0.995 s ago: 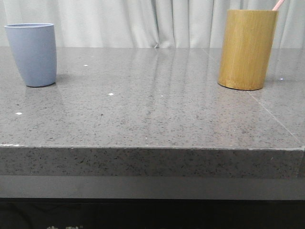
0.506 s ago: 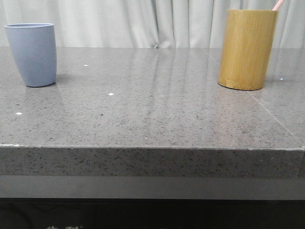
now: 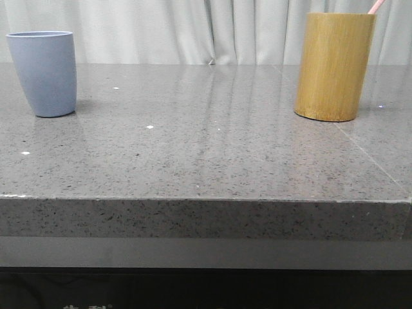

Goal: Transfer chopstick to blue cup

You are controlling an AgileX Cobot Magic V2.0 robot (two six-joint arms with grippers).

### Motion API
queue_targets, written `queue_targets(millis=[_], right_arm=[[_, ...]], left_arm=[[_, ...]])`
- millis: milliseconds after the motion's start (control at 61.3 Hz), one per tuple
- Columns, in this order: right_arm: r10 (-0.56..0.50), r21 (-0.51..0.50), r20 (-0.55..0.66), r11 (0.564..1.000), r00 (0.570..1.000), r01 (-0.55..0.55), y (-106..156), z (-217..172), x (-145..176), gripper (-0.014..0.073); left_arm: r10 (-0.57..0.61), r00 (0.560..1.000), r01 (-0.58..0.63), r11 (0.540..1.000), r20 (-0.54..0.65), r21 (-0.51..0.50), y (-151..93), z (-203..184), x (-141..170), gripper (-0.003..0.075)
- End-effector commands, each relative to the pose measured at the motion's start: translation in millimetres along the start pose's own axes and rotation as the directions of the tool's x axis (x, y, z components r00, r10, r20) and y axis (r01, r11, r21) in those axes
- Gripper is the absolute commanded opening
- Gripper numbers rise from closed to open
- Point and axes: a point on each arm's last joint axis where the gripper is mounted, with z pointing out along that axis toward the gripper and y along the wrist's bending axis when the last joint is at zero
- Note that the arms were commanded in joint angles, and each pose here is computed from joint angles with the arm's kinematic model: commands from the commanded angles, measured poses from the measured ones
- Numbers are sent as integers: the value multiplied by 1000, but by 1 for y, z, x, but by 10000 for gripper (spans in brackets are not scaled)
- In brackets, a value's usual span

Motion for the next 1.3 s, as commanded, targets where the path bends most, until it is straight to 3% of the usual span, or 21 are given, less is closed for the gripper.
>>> queue_targets(millis=[0, 98, 440, 864, 1288], right_arm=[[-6, -3, 80, 1000, 997, 7, 0, -3, -13, 561], [2, -11, 81, 1000, 997, -1, 1, -3, -13, 570], [8, -16, 82, 1000, 997, -6, 2, -3, -13, 571], [10, -18, 82, 1000, 997, -8, 2, -3, -13, 571], [10, -18, 83, 1000, 996, -8, 2, -3, -13, 571]], left_arm=[[9, 994, -9, 1000, 110, 3, -1, -2, -18, 387], [8, 994, -8, 1000, 106, 2, -1, 3, -23, 480], [33, 999, -33, 999, 29, 4, 1, 41, -66, 471], [54, 988, -51, 998, -145, 20, 6, 127, -106, 471], [92, 912, -60, 994, -400, 91, -4, 204, -120, 471]])
